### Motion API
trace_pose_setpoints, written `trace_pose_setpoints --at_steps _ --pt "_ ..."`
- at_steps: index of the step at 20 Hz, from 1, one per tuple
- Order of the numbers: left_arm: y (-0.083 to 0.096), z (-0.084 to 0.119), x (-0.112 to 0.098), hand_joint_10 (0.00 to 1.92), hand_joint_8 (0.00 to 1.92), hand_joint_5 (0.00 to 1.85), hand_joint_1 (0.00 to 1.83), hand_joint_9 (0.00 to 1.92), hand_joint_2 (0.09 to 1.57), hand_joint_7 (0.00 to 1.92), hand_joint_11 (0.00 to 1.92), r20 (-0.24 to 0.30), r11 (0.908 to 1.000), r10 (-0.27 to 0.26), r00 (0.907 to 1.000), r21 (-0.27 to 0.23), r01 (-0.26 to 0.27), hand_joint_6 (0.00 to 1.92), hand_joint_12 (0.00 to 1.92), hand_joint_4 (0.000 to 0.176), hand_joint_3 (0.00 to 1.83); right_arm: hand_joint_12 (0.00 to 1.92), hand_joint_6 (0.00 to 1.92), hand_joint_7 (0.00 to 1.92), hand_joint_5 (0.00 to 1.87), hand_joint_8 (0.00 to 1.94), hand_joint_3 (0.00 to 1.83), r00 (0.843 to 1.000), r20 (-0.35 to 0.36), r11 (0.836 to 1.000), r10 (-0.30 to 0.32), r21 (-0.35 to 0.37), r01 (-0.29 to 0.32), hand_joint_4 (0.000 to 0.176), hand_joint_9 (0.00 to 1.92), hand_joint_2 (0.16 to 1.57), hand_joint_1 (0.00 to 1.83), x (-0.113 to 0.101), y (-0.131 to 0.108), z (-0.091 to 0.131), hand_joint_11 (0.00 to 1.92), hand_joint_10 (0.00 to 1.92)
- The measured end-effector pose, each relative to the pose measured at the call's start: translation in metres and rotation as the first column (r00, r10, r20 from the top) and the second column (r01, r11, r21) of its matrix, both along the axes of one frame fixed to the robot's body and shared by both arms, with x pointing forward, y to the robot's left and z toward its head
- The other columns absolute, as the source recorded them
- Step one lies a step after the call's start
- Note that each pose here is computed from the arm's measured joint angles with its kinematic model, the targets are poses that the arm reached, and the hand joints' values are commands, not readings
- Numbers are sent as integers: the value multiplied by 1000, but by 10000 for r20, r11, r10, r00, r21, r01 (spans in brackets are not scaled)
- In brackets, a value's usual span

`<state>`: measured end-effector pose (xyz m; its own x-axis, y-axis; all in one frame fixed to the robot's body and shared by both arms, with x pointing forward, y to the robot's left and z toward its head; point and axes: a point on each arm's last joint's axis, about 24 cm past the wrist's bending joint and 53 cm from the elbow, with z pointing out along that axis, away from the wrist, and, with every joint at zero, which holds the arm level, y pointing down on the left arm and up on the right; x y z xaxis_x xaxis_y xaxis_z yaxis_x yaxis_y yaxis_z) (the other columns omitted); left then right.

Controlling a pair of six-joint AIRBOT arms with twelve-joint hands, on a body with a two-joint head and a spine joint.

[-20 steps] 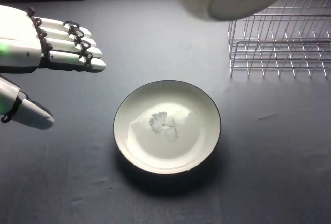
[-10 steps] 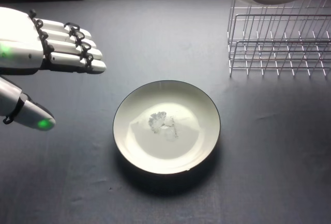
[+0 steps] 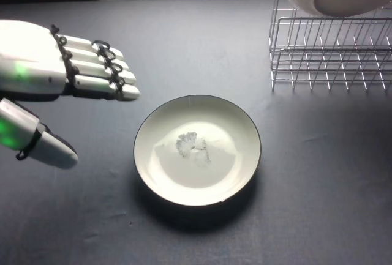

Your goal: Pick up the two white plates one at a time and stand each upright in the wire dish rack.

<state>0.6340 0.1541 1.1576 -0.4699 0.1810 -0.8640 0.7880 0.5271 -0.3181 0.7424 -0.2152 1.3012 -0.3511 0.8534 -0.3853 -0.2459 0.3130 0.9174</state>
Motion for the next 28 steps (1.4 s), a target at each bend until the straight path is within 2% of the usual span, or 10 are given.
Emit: trace_pose_setpoints --at_steps 5,8,10,12,14,16,20,26,27,28 --pt "-18 -16 -11 0 0 0 0 0 1121 0 0 -453 9996 -274 9986 -8 274 0 0 0 0 860 707 1230 1103 550 0 9991 -267 9992 -317 -269 310 0 1104 1026 1400 5 -18 -23 955 875" --pt "-33 -21 -20 0 0 0 0 0 1125 0 0 -602 9980 -631 9962 -84 627 0 0 0 0 889 740 1195 1077 629 0 9990 -170 9987 -415 -312 409 0 1094 1033 1399 10 -24 -26 944 894" --pt "-40 -31 -21 0 0 0 0 0 1128 0 0 -482 9966 -817 9955 69 821 0 0 0 1 891 797 1177 1051 655 1 9988 -142 9984 -465 -330 460 0 1075 1042 1396 11 -27 -28 925 915" --pt "-42 -48 -24 0 0 0 0 0 1120 0 0 -698 9949 -926 9933 330 950 0 0 0 0 875 758 1185 1073 635 0 9987 -249 9980 -451 -455 439 0 1098 1035 1398 13 -26 -37 937 886" --pt "-38 -54 -19 0 0 0 0 0 1126 0 0 -841 9970 -666 9942 333 696 0 0 0 0 858 744 1187 1072 645 0 9973 -561 9915 -474 -1235 402 0 1116 1032 1399 14 -26 -59 955 855" --pt "-35 -54 -13 0 0 0 0 0 1128 0 0 -844 9989 -350 9958 285 375 0 0 0 1 831 759 1210 1081 594 1 9963 -642 9904 -576 -1291 490 0 1123 1026 1400 18 -29 -64 974 829" --pt "-42 -59 -14 0 0 0 0 0 1124 0 0 -853 9985 -383 9956 348 414 0 0 0 0 814 772 1196 1075 614 0 9955 -652 9905 -684 -1238 599 0 1107 1031 1399 23 -35 -69 958 850" --pt "-43 -64 -17 0 0 0 0 0 1140 0 0 -939 9984 -365 9949 405 404 0 0 0 7 842 1105 1043 894 830 1 9969 -515 9894 -590 -1357 515 0 938 1105 1376 20 -35 -74 811 1109" --pt "-42 -65 -17 0 0 0 0 0 1123 0 0 -955 9983 -350 9948 434 393 0 0 0 0 836 1220 987 836 953 3 9969 -515 9892 -591 -1373 515 0 894 1147 1237 20 -35 -74 748 639" --pt "-42 -66 -17 0 0 0 0 0 1119 0 0 -962 9982 -341 9948 453 385 0 0 0 0 836 1247 977 823 972 0 9967 -542 9883 -600 -1435 517 0 954 1159 1209 21 -34 -73 725 339"
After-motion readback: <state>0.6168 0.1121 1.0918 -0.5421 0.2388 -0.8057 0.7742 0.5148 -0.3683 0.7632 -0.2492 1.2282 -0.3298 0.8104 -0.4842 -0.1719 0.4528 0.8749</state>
